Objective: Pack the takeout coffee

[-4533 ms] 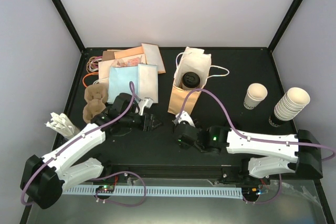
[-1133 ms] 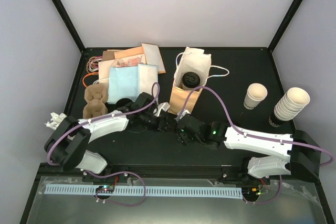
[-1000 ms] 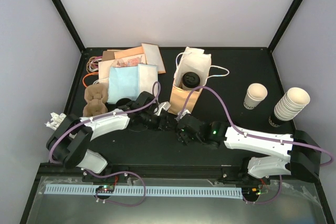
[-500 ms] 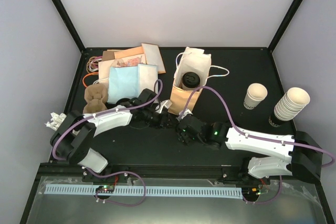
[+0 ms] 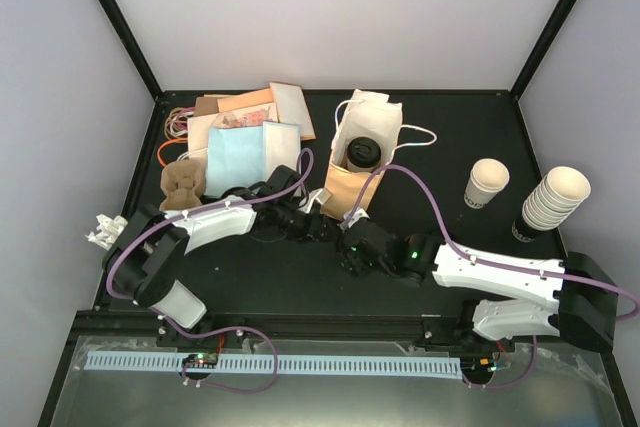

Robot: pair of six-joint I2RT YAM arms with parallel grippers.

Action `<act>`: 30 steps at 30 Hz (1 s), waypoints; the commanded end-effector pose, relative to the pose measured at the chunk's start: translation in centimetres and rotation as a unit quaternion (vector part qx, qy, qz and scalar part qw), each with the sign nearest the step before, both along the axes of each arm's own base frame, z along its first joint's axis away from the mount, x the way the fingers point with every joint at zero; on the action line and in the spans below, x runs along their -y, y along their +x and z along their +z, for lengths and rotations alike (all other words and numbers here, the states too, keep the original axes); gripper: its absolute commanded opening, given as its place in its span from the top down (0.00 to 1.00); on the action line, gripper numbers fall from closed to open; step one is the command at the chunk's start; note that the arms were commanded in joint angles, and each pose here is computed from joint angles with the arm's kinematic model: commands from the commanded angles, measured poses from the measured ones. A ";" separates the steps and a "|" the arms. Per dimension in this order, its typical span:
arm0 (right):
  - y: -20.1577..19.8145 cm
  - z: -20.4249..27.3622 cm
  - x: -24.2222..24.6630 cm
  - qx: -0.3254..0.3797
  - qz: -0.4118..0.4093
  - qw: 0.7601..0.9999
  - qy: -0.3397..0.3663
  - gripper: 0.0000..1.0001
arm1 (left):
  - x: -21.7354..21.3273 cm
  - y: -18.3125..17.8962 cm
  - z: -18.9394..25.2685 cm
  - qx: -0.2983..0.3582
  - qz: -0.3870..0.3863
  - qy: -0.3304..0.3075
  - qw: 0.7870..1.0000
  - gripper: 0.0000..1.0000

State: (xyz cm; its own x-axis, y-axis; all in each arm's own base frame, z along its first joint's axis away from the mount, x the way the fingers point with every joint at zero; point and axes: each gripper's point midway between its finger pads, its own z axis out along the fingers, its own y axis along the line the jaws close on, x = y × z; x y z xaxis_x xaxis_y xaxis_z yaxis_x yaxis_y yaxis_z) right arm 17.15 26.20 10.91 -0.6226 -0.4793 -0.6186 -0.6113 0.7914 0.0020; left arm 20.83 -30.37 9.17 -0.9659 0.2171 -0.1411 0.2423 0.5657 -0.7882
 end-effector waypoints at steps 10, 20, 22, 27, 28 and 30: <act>-5.3 -2.2 -2.2 -0.102 0.121 0.987 0.010 0.27 | -0.5 3.0 7.5 0.104 0.025 -0.055 0.993 0.51; -5.4 -2.4 -2.5 -0.074 0.138 0.987 -0.026 0.27 | -1.8 1.5 6.9 0.096 0.020 -0.038 0.994 0.50; -5.3 -2.7 -2.3 -0.063 0.133 0.988 -0.042 0.27 | -2.2 1.1 6.6 0.094 0.020 -0.034 0.995 0.51; -5.2 -3.1 -2.0 -0.032 0.119 0.989 -0.080 0.27 | -2.9 0.4 5.9 0.091 0.022 -0.023 0.995 0.50; -5.3 -3.2 -2.1 -0.028 0.120 0.989 -0.084 0.27 | -3.0 0.2 5.8 0.090 0.022 -0.021 0.996 0.51; -5.3 -3.5 -2.1 -0.023 0.117 0.988 -0.094 0.27 | -3.2 0.0 5.7 0.088 0.022 -0.019 0.996 0.50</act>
